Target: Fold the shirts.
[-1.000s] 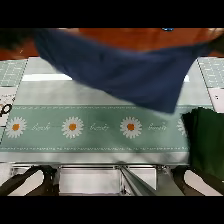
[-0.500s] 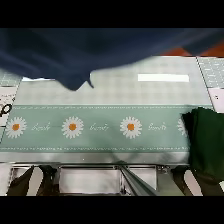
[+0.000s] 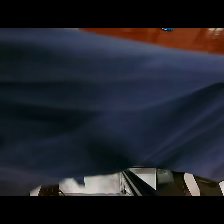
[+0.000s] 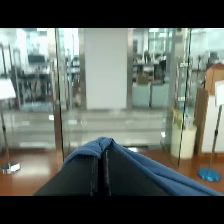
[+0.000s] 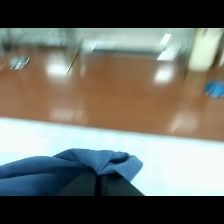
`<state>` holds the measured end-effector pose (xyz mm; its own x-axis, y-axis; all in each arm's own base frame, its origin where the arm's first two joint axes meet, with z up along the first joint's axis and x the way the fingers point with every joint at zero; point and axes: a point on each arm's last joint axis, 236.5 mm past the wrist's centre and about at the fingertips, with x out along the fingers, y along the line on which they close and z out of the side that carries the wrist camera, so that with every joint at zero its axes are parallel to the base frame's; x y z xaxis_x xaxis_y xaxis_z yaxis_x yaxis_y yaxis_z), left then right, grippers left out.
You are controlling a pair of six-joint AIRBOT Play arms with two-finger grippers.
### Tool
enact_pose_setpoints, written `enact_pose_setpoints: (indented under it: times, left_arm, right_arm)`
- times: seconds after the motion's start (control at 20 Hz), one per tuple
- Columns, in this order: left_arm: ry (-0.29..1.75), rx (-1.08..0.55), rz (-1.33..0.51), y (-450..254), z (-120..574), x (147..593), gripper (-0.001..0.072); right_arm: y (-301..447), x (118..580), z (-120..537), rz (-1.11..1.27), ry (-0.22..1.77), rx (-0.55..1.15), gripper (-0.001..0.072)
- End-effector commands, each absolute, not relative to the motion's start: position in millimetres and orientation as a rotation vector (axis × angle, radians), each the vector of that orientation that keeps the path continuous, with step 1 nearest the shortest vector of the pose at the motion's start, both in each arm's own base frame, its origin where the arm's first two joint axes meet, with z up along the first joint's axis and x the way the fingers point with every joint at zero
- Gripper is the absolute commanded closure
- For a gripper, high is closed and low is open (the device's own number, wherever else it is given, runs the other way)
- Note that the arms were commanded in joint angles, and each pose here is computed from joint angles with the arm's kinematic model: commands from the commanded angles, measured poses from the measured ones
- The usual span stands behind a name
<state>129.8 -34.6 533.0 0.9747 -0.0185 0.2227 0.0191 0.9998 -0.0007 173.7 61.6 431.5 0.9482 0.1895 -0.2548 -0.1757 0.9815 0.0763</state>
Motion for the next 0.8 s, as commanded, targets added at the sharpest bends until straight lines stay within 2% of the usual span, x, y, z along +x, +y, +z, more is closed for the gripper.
enact_pose_setpoints:
  times: [0.0,0.15,0.25,0.4,0.6,0.75]
  left_arm:
    - [0.018,-0.068,0.016,-12,458,177,0.0688]
    - [0.278,-0.242,-0.094,-20,354,263,0.0687]
    - [0.380,-0.367,-0.176,-30,292,317,0.0687]
    - [0.484,-0.557,-0.127,-10,212,396,0.0687]
    - [0.615,-0.617,-0.099,2,138,478,0.0687]
    - [0.674,-0.644,-0.132,-13,110,523,0.0687]
  right_arm:
    - [70,200,373,0.265,0.438,0.154,0.0690]
    - [73,240,291,0.332,0.628,0.312,0.0690]
    - [74,267,235,0.369,0.724,0.409,0.0690]
    - [47,326,166,0.300,0.791,0.493,0.0690]
    - [39,416,114,0.358,0.795,0.662,0.0690]
    - [42,473,77,0.403,0.844,0.766,0.0690]
